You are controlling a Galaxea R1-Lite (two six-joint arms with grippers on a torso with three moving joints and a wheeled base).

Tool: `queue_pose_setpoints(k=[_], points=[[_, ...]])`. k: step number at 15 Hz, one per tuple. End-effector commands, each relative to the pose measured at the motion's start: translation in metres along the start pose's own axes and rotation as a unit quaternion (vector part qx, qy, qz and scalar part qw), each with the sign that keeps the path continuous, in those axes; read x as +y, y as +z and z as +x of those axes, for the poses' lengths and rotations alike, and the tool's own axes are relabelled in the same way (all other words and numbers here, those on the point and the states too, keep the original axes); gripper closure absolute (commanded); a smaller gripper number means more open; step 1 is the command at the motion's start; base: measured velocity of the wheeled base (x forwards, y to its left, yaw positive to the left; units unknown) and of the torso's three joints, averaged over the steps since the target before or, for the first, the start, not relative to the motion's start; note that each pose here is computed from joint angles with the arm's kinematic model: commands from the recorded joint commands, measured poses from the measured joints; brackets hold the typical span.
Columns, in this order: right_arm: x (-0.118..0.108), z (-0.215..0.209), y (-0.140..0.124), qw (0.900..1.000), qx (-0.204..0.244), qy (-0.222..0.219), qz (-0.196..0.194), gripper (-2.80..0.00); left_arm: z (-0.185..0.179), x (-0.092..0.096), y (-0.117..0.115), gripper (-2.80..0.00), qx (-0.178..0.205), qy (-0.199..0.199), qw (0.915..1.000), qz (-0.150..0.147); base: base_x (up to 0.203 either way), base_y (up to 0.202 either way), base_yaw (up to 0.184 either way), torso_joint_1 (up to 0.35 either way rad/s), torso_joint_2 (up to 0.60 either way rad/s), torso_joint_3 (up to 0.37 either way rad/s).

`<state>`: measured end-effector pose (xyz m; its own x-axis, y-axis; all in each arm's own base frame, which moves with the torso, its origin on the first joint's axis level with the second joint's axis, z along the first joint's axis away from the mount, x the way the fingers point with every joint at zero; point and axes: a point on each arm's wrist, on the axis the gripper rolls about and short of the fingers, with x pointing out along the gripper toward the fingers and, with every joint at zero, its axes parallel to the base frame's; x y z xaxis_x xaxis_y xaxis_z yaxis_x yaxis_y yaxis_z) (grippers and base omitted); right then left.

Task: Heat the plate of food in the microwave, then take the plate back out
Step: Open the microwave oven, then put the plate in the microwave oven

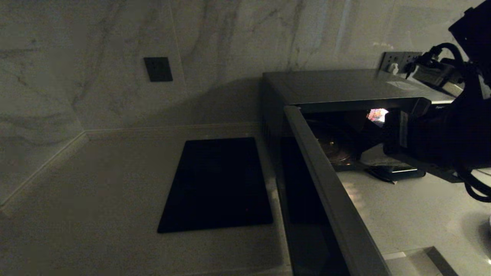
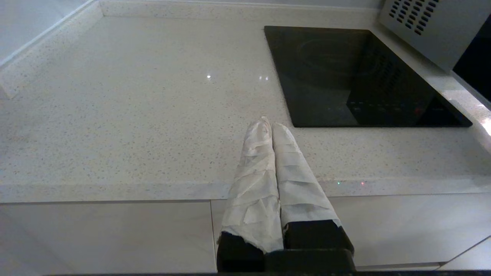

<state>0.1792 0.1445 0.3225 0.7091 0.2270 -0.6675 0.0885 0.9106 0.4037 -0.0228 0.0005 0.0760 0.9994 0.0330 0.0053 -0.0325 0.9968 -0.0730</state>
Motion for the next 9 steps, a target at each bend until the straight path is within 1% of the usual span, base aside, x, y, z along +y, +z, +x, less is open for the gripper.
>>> queue_pose_setpoints(k=[1, 2, 3, 4, 5, 7, 9], points=[[-0.014, 0.003, 0.014, 0.994, -0.064, -0.072, 0.042, 0.0, 0.0, 0.0, 0.0, 0.0, 0.0, 0.0, 1.0, 0.0, 0.0, 0.0, 0.0, 0.0, 0.0, 0.0], [-0.026, 0.004, 0.023, 0.99, -0.079, -0.101, 0.057, 0.0, 0.0, 0.0, 0.0, 0.0, 0.0, 0.0, 1.0, 0.0, 0.0, 0.0, 0.0, 0.0, 0.0, 0.0], [-0.039, 0.005, 0.032, 0.983, -0.094, -0.139, 0.07, 0.0, 0.0, 0.0, 0.0, 0.0, 0.0, 0.0, 1.0, 0.0, 0.0, 0.0, 0.0, 0.0, 0.0, 0.0], [-0.055, 0.008, 0.041, 0.972, -0.112, -0.186, 0.084, 0.0, 0.0, 0.0, 0.0, 0.0, 0.0, 0.0, 1.0, 0.0, 0.0, 0.0, 0.0, 0.0, 0.0, 0.0], [-0.073, 0.012, 0.048, 0.959, -0.124, -0.235, 0.1, 0.0, 0.0, 0.0, 0.0, 0.0, 0.0, 0.0, 1.0, 0.0, 0.0, 0.0, 0.0, 0.0, 0.0, 0.0], [-0.112, 0.018, 0.057, 0.93, -0.131, -0.318, 0.13, 0.0, 0.0, 0.0, 0.0, 0.0, 0.0, 0.0, 1.0, 0.0, 0.0, 0.0, 0.0, 0.0, 0.0, 0.0], [-0.156, 0.015, 0.069, 0.898, -0.151, -0.377, 0.171, 0.0, 0.0, 0.0, 0.0, 0.0, 0.0, 0.0, 1.0, 0.0, 0.0, 0.0, 0.0, 0.0, 0.0, 0.0]])
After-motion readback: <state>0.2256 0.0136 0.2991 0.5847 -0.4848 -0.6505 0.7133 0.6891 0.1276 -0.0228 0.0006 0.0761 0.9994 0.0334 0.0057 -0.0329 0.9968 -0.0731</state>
